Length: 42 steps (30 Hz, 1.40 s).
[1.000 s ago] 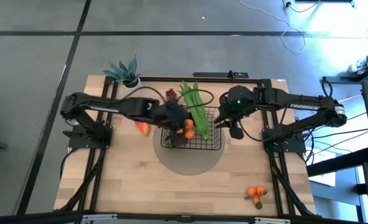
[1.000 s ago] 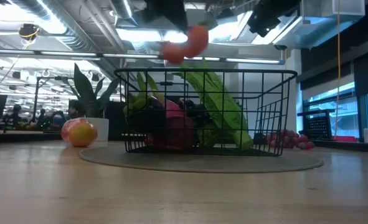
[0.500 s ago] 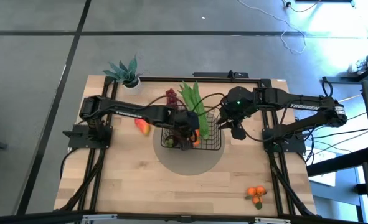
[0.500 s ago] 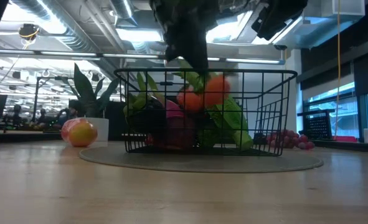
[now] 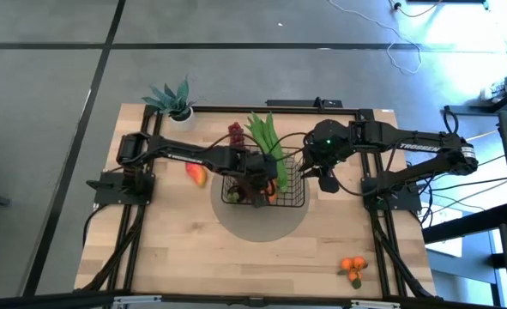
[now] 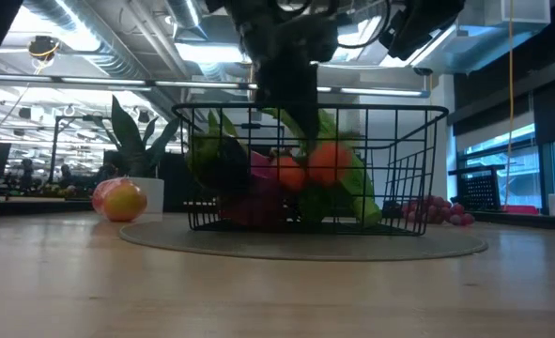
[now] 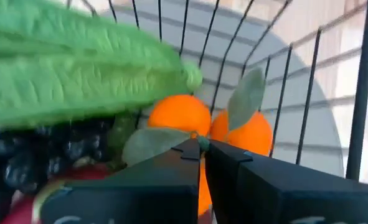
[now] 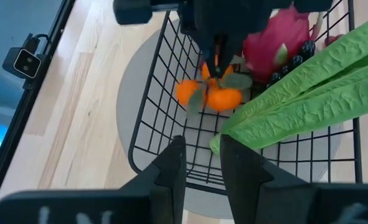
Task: Build produce basket
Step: Put the top orange tangerines into the black wire basket, then put the orange tangerines into the black wire basket
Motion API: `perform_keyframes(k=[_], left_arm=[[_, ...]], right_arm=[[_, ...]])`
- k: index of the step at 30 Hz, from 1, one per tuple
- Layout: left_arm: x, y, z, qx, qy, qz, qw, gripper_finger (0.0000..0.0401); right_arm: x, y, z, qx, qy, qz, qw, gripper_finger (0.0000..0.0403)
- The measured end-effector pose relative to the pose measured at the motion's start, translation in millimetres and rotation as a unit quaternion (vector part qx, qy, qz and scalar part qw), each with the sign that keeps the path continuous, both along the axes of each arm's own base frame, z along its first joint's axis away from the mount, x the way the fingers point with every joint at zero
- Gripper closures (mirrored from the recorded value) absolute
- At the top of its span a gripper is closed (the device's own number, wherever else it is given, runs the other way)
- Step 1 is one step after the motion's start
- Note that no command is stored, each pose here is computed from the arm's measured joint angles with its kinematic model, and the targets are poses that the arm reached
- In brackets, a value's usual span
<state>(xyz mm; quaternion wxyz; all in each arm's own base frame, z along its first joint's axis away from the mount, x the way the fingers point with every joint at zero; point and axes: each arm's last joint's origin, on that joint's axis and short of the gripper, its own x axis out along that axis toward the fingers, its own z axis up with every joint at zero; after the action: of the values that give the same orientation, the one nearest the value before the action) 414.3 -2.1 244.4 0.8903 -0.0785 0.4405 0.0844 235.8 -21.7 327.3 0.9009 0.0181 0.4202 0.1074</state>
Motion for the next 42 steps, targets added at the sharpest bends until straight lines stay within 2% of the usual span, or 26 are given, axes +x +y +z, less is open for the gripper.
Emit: perform_keyframes(k=[6,22,25,29,33,37,42], left_arm=[[1,0,-2,0.005,0.003,-0.004,1.000,0.0393],[0,1,-3,0.010,0.006,-0.007,1.000,0.0321],[-2,3,2,0.004,0.001,0.004,1.000,0.0320],[-12,3,26,0.002,-0.026,0.008,1.000,0.0320],[-30,2,56,0.022,-0.053,0.023,0.998,0.0320],[-52,3,86,0.048,-0.083,0.046,0.994,0.0320],[-80,-1,122,0.030,-0.136,0.060,0.988,0.0320]], right_arm=[[0,0,0,0.000,0.000,0.000,1.000,0.0318],[0,0,0,0.001,0.001,-0.001,1.000,0.0318],[-4,3,10,0.001,0.003,0.003,1.000,0.0318],[-11,16,29,-0.001,-0.003,0.032,0.999,0.0318],[-24,38,43,0.004,0.019,0.076,0.997,0.0318],[-36,59,43,0.028,0.067,0.097,0.993,0.0318],[-50,84,40,0.080,0.131,0.135,0.979,0.0318]])
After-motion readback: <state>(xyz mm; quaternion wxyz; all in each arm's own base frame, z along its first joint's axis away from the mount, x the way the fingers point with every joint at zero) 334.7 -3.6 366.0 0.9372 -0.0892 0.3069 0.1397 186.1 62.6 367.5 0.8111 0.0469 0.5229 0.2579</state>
